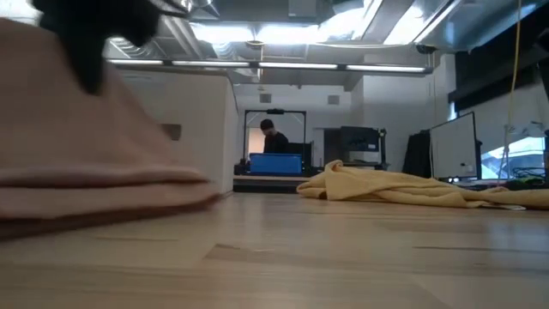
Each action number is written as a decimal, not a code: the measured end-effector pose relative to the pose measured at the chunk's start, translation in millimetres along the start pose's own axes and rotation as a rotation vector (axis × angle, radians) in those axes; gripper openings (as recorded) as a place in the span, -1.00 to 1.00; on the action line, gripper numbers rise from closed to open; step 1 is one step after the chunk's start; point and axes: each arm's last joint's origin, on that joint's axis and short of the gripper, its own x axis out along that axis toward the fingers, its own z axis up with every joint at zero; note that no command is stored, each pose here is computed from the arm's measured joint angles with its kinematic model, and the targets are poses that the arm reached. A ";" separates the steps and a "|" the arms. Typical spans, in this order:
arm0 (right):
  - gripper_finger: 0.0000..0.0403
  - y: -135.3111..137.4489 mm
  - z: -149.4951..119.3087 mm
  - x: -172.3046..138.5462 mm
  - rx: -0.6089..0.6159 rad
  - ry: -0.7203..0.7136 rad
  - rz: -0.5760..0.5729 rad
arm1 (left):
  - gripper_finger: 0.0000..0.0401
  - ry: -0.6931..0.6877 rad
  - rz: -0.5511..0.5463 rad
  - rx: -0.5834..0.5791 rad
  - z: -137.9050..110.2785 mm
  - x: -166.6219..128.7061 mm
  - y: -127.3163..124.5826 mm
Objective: Fold towel
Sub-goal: Stack the light orange towel on the grey towel, then fold the yellow towel
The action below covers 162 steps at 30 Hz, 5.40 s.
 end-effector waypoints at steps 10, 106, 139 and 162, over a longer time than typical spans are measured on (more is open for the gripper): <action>-0.26 0.3 0.1 0.0 0.001 0.001 0.004 | -0.85 0.022 0.202 -0.185 -44.2 -35.2 35.2; 0.20 -231.6 83.4 53.6 0.188 0.257 -0.463 | -0.21 -0.952 -0.179 0.684 59.4 10.1 -2.4; -0.96 -174.0 78.7 91.0 0.007 0.109 -0.252 | -0.21 -0.874 -0.199 0.729 56.5 14.6 -0.4; -0.94 -100.7 57.4 92.8 0.313 -0.060 -0.136 | -0.29 -0.810 0.041 1.240 32.0 112.5 -106.6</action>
